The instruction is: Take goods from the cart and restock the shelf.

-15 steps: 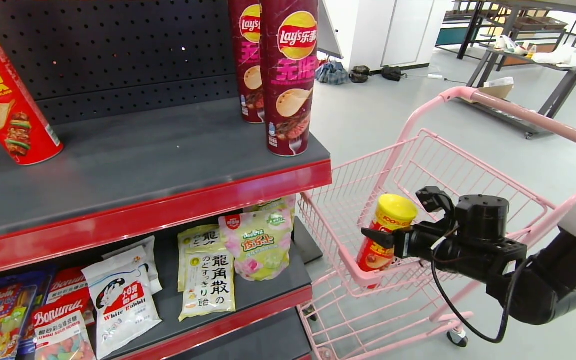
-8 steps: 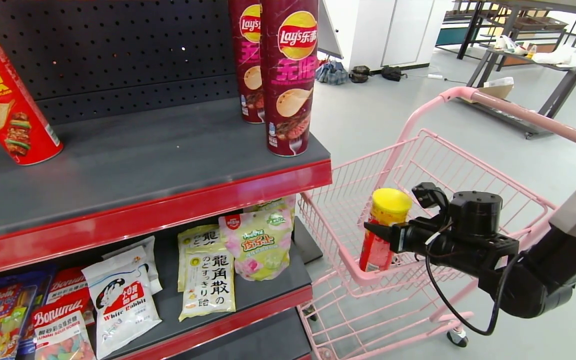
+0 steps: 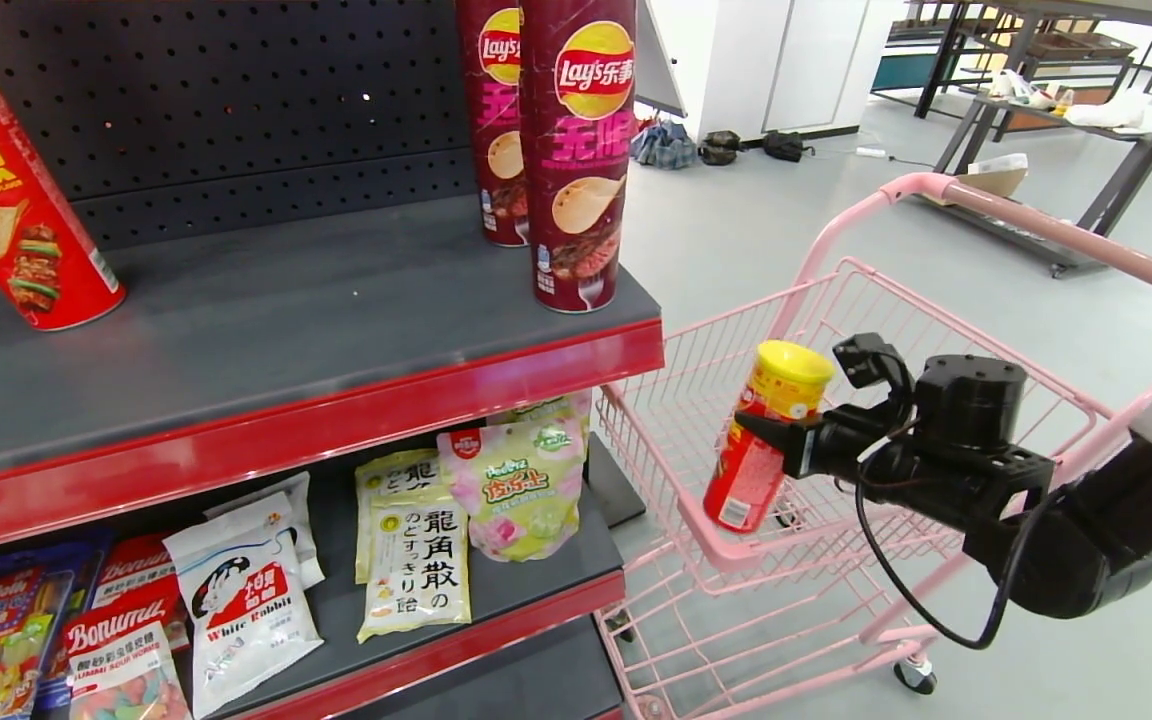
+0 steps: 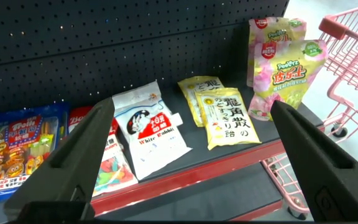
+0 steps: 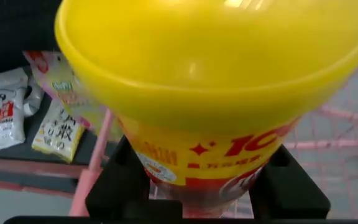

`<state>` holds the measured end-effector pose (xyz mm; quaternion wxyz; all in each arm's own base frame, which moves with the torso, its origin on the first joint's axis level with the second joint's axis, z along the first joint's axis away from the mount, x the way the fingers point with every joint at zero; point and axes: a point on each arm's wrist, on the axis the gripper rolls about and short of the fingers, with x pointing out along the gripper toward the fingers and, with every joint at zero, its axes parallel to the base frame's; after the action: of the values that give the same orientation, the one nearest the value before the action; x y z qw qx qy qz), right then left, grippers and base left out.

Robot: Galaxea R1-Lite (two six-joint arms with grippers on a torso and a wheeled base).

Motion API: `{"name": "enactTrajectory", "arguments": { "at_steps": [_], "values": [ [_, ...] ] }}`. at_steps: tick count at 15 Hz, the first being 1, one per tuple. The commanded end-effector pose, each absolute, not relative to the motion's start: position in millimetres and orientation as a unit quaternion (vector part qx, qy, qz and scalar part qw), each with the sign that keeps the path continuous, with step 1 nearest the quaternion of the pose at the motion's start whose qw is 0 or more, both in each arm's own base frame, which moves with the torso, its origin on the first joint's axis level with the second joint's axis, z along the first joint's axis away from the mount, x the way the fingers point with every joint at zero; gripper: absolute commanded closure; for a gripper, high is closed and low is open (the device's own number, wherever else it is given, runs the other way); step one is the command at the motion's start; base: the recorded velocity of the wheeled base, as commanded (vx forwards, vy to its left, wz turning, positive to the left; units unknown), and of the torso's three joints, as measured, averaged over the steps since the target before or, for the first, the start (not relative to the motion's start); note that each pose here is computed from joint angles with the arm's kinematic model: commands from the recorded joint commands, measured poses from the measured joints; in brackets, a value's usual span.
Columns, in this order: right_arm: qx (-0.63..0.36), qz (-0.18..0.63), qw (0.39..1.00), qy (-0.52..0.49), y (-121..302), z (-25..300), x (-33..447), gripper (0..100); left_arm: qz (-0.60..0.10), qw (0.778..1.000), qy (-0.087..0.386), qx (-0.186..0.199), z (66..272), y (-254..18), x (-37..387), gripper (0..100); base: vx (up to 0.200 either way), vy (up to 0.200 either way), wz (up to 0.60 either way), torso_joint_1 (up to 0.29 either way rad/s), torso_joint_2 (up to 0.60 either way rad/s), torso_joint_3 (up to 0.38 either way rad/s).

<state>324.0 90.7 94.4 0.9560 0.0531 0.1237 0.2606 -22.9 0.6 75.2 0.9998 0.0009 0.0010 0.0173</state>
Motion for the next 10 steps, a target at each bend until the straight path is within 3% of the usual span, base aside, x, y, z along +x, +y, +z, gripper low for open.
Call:
{"name": "enactTrajectory", "arguments": {
  "at_steps": [1, 4, 6, 10],
  "values": [
    [0.016, 0.264, 0.964, 0.01, 85.7, 171.0, 313.9, 100, 0.018, 1.0, 0.002, 0.001, 75.2, 0.6, -22.8, 0, 0.0, 0.0, 0.0, 0.0, 0.0, 0.0],
    [-0.038, 0.256, 0.965, -0.029, 71.8, 222.0, 274.8, 100, 0.018, 1.0, 0.002, 0.002, 75.2, 0.6, -22.8, 0, 0.0, 0.0, 0.0, 0.0, 0.0, 0.0],
    [-0.044, 0.168, 0.985, -0.024, 53.3, 258.7, 214.1, 100, 0.018, 1.0, 0.002, 0.001, 75.2, 0.6, -22.8, 0, 0.0, 0.0, 0.0, 0.0, 0.0, 0.0],
    [-0.031, 0.098, 0.995, 0.02, 24.9, 263.0, 140.5, 100, 0.018, 1.0, 0.002, 0.001, 75.2, 0.6, -22.8, 0, 0.0, 0.0, 0.0, 0.0, 0.0, 0.0]
  ]
}}
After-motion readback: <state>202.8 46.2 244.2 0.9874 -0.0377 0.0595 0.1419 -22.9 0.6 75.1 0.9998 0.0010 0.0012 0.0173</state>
